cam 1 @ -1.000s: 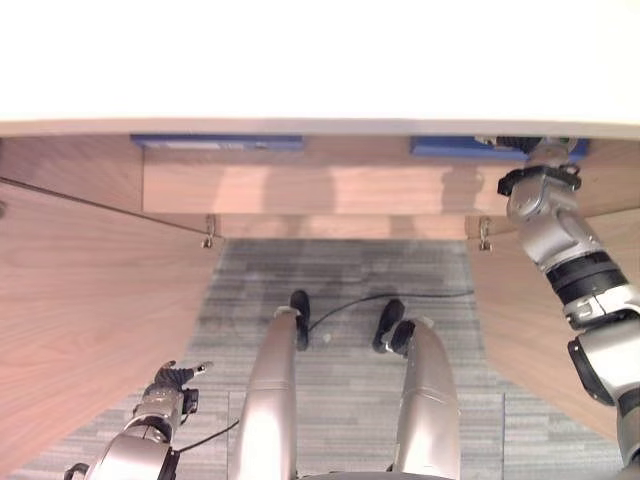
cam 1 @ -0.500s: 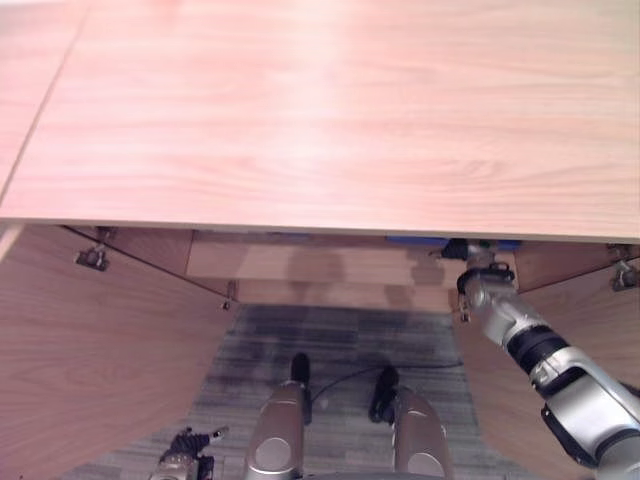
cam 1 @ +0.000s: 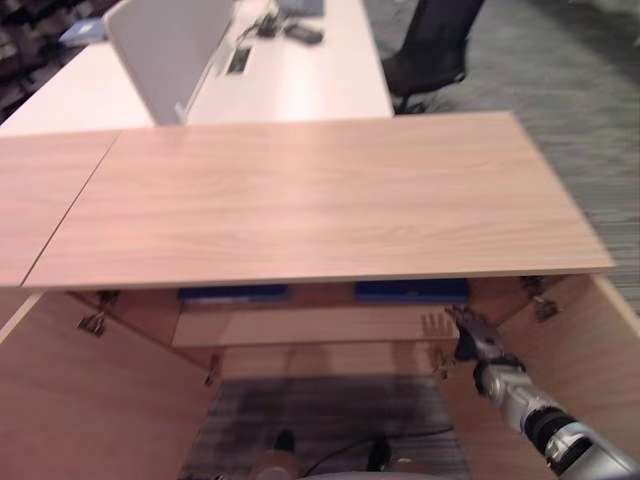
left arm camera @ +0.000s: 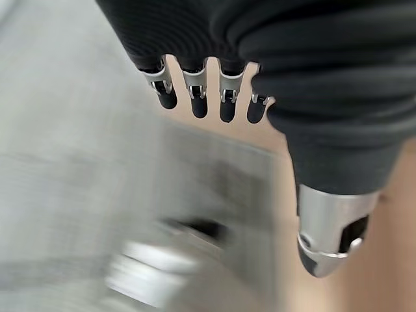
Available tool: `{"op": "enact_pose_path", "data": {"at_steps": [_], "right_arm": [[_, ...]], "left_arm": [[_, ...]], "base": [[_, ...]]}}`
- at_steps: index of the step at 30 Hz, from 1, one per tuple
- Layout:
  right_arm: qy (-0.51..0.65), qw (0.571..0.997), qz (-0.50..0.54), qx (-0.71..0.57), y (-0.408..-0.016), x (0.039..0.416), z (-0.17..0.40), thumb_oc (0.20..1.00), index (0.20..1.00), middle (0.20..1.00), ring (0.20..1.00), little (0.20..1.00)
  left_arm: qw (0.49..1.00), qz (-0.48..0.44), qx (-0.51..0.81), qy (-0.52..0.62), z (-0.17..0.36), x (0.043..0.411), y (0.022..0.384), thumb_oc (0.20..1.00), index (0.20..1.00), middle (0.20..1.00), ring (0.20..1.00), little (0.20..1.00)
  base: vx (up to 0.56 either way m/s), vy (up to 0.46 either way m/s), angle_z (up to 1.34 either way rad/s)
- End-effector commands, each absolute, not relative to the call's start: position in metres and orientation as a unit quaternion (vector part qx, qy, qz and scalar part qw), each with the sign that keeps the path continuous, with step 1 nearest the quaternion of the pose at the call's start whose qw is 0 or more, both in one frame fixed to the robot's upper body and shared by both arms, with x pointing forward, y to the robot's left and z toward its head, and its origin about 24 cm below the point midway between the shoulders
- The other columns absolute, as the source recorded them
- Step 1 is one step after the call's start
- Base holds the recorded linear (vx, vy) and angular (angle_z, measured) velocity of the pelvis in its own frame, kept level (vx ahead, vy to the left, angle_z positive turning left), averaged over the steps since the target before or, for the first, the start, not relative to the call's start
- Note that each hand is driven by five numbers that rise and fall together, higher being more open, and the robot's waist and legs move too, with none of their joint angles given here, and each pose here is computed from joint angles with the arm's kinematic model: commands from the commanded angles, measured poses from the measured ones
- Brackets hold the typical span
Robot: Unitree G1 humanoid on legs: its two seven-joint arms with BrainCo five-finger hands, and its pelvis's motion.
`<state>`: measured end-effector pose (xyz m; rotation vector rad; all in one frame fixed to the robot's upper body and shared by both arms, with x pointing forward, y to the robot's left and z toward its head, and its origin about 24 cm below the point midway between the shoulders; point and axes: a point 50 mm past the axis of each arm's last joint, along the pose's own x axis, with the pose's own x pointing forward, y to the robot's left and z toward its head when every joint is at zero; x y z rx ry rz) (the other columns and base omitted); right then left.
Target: Put the empty folder in the office cabinet
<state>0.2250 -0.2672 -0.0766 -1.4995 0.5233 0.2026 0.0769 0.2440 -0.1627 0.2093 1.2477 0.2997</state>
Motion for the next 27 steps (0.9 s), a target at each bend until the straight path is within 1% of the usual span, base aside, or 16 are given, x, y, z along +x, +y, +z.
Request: {"op": "enact_pose_path", "data": {"at_steps": [1, 5, 6, 8, 9, 10, 13, 20, 22, 23, 25, 27], "right_arm": [[0.25, 0.722, 0.051, -0.643, -0.267, 0.232, -0.075, 1.0, 1.0, 1.0, 1.0, 1.0], [0.342, 0.709, 0.08, -0.612, -0.266, 0.191, -0.108, 1.0, 1.0, 1.0, 1.0, 1.0], [0.382, 0.704, 0.087, -0.593, -0.264, 0.173, -0.12, 1.0, 1.0, 1.0, 1.0, 1.0], [0.415, 0.71, 0.089, -0.562, -0.26, 0.157, -0.13, 1.0, 1.0, 1.0, 1.0, 1.0], [0.415, 0.71, 0.089, -0.561, -0.26, 0.157, -0.13, 1.0, 1.0, 1.0, 1.0, 1.0], [0.452, 0.718, 0.083, -0.523, -0.257, 0.14, -0.139, 1.0, 1.0, 1.0, 1.0, 1.0], [0.5, 0.722, 0.069, -0.474, -0.256, 0.117, -0.148, 1.0, 1.0, 1.0, 1.0, 1.0], [0.54, 0.728, 0.052, -0.419, -0.25, 0.097, -0.155, 1.0, 1.0, 1.0, 1.0, 1.0], [0.559, 0.729, 0.033, -0.393, -0.251, 0.089, -0.157, 1.0, 1.0, 1.0, 1.0, 1.0], [0.585, 0.728, 0.001, -0.356, -0.255, 0.074, -0.16, 1.0, 1.0, 1.0, 1.0, 1.0], [0.612, 0.724, -0.04, -0.316, -0.261, 0.059, -0.161, 1.0, 1.0, 1.0, 1.0, 1.0], [0.622, 0.721, -0.054, -0.301, -0.264, 0.053, -0.161, 1.0, 1.0, 1.0, 1.0, 1.0]], "left_arm": [[0.77, 0.161, 0.108, 0.608, -0.163, 0.064, 0.255, 1.0, 1.0, 1.0, 1.0, 1.0], [0.76, 0.139, 0.113, 0.625, -0.167, 0.055, 0.246, 1.0, 1.0, 1.0, 1.0, 1.0], [0.76, 0.121, 0.117, 0.628, -0.169, 0.055, 0.238, 1.0, 1.0, 1.0, 1.0, 1.0], [0.76, 0.109, 0.12, 0.63, -0.17, 0.055, 0.234, 1.0, 1.0, 1.0, 1.0, 1.0], [0.76, 0.109, 0.12, 0.63, -0.17, 0.055, 0.234, 1.0, 1.0, 1.0, 1.0, 1.0], [0.763, 0.098, 0.123, 0.627, -0.17, 0.059, 0.231, 1.0, 1.0, 1.0, 1.0, 1.0], [0.768, 0.082, 0.139, 0.62, -0.169, 0.068, 0.23, 1.0, 1.0, 1.0, 1.0, 1.0], [0.768, 0.071, 0.161, 0.616, -0.166, 0.076, 0.237, 1.0, 1.0, 1.0, 1.0, 1.0], [0.77, 0.073, 0.165, 0.612, -0.164, 0.081, 0.24, 1.0, 1.0, 1.0, 1.0, 1.0], [0.766, 0.073, 0.17, 0.616, -0.163, 0.08, 0.245, 1.0, 1.0, 1.0, 1.0, 1.0], [0.762, 0.072, 0.176, 0.619, -0.162, 0.079, 0.249, 1.0, 1.0, 1.0, 1.0, 1.0], [0.761, 0.071, 0.177, 0.621, -0.163, 0.078, 0.249, 1.0, 1.0, 1.0, 1.0, 1.0]], "base": [[-0.01, 0.275, -0.33], [-0.07, 0.231, -0.29], [-0.17, 0.267, -0.47], [-0.13, 0.195, -0.33], [-0.15, 0.2, -0.27], [-0.15, 0.193, -0.29], [-0.16, 0.203, -0.31], [-0.12, 0.108, -0.43], [-0.16, 0.023, -0.81], [-0.14, -0.005, -0.99], [-0.09, -0.022, -0.83], [-0.03, -0.027, -0.36]]}}
